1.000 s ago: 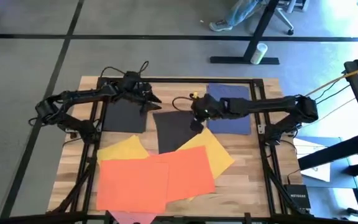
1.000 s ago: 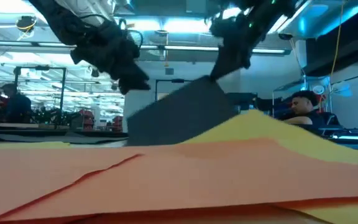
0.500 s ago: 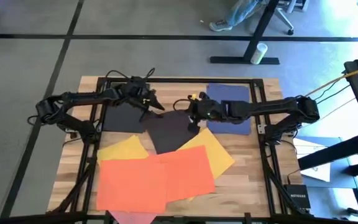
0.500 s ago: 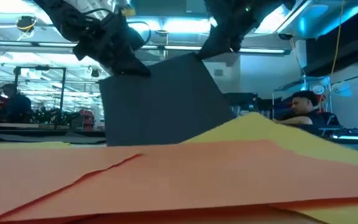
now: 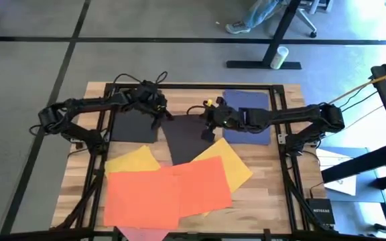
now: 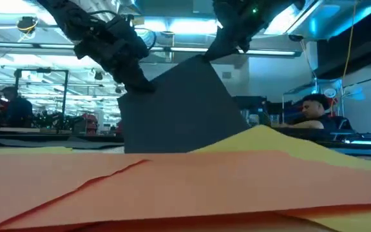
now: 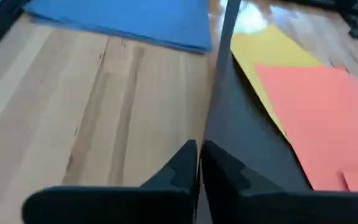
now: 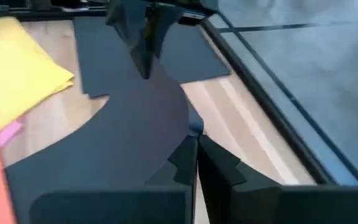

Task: Organize paper
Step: Stack the black paper on top of the other black paper

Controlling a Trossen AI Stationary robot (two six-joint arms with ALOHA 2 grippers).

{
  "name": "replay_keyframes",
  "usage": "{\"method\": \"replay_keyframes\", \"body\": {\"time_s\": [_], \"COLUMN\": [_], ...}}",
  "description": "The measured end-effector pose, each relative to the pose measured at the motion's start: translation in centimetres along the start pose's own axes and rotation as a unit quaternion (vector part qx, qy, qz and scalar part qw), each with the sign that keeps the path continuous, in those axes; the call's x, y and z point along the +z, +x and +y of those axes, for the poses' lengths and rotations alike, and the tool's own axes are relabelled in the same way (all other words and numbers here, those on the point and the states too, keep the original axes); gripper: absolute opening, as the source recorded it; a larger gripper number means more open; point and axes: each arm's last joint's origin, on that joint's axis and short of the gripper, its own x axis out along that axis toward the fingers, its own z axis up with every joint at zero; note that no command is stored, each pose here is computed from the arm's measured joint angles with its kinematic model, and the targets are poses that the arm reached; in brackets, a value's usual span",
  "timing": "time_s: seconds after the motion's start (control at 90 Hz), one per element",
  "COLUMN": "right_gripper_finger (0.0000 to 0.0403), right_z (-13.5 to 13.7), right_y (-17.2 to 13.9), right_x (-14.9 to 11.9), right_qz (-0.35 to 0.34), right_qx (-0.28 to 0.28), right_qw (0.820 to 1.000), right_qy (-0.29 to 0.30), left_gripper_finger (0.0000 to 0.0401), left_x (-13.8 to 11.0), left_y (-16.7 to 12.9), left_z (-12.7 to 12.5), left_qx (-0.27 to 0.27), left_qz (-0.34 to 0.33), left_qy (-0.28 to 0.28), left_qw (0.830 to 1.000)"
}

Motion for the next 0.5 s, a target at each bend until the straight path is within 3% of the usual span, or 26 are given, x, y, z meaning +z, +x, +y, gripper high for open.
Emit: {"method": "replay_keyframes", "body": {"time_s": [0.211, 0.5], "right_gripper_finger": [0.0029, 0.0150], "right_z": [-0.2, -0.6], "right_y": [-0.2, -0.3], "right_x": [0.7, 1.5], "right_qz": [-0.029, -0.062], "right_qx": [-0.044, -0.099], "right_qw": [0.997, 0.992], "right_qy": [-0.061, -0.055], "left_gripper_finger": [0.0000, 0.0000], "left_x": [3.5, 6.7], "left_y": [-5.2, -12.5], "left_z": [-1.5, -4.2], "left_qx": [0.086, 0.135], "left_qz": [0.086, 0.128], "left_qy": [0.045, 0.050], "left_qw": [0.991, 0.981]}}
